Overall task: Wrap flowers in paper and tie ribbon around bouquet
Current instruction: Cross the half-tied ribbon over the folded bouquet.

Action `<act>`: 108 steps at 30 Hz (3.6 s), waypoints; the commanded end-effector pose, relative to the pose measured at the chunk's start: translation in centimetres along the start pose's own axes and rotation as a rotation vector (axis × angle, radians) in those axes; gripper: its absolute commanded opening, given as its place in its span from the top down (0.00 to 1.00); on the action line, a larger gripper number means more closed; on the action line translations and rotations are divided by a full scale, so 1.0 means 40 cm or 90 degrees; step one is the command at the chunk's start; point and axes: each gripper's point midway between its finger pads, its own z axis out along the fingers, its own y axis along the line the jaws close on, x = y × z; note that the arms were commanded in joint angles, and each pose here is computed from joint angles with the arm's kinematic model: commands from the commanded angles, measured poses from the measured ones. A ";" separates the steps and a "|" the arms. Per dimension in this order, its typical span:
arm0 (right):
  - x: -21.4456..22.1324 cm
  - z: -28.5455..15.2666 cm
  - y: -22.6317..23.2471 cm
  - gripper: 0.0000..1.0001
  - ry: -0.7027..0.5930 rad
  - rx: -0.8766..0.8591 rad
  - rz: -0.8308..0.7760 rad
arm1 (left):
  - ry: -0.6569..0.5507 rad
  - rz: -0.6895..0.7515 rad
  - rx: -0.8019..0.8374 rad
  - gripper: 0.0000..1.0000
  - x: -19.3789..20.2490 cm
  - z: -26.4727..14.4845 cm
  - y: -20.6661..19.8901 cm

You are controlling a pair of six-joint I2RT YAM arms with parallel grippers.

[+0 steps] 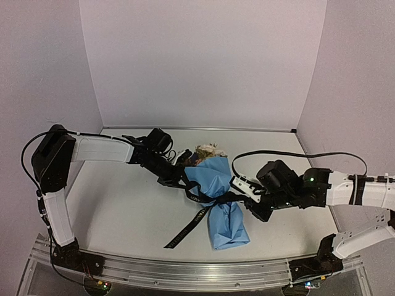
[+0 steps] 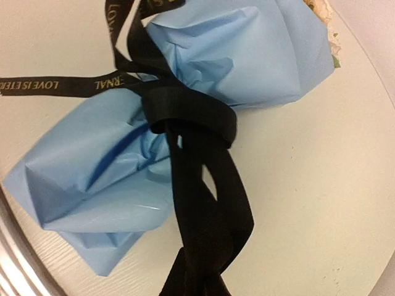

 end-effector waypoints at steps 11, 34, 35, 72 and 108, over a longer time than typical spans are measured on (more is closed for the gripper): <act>-0.060 -0.004 0.114 1.00 0.139 -0.156 0.114 | -0.013 0.039 0.032 0.98 -0.026 -0.009 -0.049; 0.004 0.019 -0.018 0.68 0.155 -0.015 0.283 | -0.013 0.044 0.037 0.97 -0.036 0.001 -0.057; 0.005 0.026 -0.020 0.69 0.160 -0.009 0.292 | -0.014 0.045 0.037 0.97 -0.037 0.001 -0.058; 0.049 0.016 -0.090 1.00 0.232 0.106 0.288 | -0.048 0.014 0.080 0.90 -0.054 0.034 -0.107; 0.213 -0.001 -0.163 1.00 0.289 0.238 0.276 | -0.216 -0.159 0.067 0.33 0.022 0.016 -0.129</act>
